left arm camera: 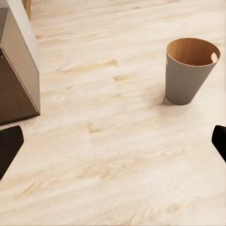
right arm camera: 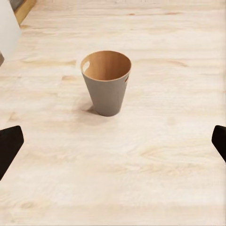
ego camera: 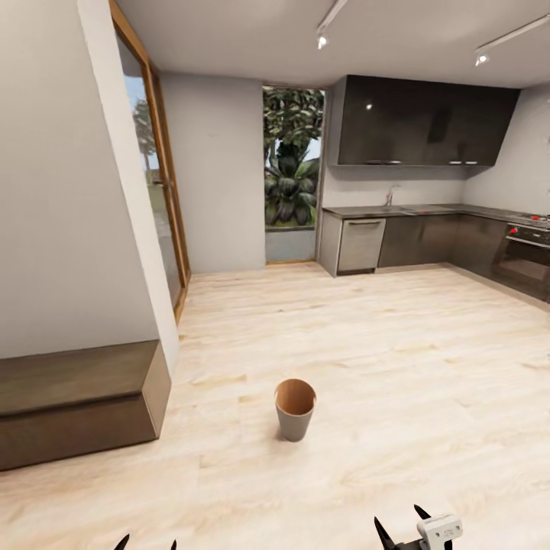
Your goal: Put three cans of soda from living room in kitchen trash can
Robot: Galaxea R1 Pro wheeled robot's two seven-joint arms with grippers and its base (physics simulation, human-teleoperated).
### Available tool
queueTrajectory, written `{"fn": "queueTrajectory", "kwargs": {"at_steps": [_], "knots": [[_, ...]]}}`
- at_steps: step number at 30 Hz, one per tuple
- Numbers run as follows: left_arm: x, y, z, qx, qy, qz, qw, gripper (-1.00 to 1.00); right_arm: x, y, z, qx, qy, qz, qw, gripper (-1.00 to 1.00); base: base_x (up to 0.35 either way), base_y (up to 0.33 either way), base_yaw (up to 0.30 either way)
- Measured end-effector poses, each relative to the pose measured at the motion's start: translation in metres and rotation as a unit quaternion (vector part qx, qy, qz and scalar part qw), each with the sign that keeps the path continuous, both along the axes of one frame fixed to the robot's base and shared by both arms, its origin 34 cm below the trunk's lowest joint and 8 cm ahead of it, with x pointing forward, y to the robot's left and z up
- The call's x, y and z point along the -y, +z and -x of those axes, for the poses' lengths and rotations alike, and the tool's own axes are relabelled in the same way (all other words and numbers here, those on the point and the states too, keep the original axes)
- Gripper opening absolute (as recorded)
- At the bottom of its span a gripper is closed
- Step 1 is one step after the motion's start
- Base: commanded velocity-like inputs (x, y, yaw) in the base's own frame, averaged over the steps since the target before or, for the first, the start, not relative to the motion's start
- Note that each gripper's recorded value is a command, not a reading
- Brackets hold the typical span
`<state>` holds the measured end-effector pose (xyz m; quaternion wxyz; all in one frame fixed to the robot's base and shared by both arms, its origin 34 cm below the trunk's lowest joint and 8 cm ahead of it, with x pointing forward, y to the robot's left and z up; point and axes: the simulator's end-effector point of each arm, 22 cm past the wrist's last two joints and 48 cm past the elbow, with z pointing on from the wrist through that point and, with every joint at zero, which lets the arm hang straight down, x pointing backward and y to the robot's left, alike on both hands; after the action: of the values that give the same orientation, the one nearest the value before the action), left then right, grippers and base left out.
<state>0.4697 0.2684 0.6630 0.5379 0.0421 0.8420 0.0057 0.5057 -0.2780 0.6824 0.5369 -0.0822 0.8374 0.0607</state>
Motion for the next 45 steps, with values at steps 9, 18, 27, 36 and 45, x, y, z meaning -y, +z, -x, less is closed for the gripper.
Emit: {"fn": "queueTrajectory", "kwargs": {"at_steps": [9, 18, 27, 36, 45], "knots": [[0.0001, 0.0004, -0.0002, 0.001, 0.0, 0.0, 1.0, 1.0, 0.0, 0.0005, -0.0002, 0.001, 0.0, 0.0, 1.0, 1.0, 0.323, 0.0, -0.034], [0.0001, 0.0004, -0.0002, 0.001, 0.0, 0.0, 1.0, 1.0, -0.0002, 0.0003, -0.0001, 0.001, 0.001, 0.001, 1.0, 1.0, 0.323, 0.0, -0.004], [0.0001, 0.0005, -0.0002, 0.001, 0.0, 0.0, 1.0, 1.0, -0.0008, 0.0001, 0.0001, 0.0, 0.002, 0.002, 1.0, 1.0, 0.323, 0.0, 0.156], [0.0001, 0.0005, -0.0002, 0.001, 0.0, 0.0, 1.0, 1.0, -0.0016, 0.0001, 0.0001, 0.0, 0.002, 0.002, 1.0, 1.0, 0.323, 0.0, 0.243], [0.0002, 0.0005, -0.0002, 0.001, 0.0, 0.0, 1.0, 1.0, -0.0028, 0.0, 0.0001, 0.0, 0.002, 0.0, 1.0, 1.0, 0.323, 0.0, 0.248]]}}
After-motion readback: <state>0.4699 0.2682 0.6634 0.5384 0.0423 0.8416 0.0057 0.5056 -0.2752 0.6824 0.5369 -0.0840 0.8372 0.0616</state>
